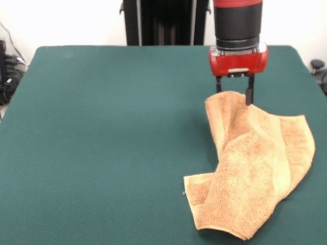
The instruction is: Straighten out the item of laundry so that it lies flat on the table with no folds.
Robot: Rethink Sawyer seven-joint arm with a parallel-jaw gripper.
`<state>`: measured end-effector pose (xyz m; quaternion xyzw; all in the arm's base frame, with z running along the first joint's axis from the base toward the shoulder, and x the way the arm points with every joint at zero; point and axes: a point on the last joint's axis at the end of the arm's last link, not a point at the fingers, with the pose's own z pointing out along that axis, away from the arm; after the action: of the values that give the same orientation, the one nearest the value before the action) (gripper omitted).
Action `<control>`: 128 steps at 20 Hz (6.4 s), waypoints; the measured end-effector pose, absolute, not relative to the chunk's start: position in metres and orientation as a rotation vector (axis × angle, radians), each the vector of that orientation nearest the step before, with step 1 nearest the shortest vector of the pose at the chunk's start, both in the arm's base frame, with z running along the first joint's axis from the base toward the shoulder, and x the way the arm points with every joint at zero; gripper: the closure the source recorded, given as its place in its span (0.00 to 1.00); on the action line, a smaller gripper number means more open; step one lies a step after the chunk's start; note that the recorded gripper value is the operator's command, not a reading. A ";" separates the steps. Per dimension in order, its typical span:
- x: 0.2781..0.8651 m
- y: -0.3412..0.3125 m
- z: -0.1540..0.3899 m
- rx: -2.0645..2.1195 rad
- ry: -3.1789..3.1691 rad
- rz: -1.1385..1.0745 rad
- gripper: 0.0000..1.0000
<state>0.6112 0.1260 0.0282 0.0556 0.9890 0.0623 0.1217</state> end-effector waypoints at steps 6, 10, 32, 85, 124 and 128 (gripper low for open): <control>0.624 0.108 0.032 0.201 2.803 0.168 0.00; 0.630 0.099 0.033 0.223 2.769 0.162 0.00; 0.632 0.094 0.034 0.258 2.761 0.165 1.00; 0.629 -0.044 0.162 0.534 2.949 -0.012 1.00; 0.599 -0.176 0.048 0.312 2.861 -0.006 1.00; 0.600 -0.192 0.037 0.298 2.848 0.004 1.00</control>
<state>0.5997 -0.1918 0.0371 0.1030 0.9850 0.0013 0.1384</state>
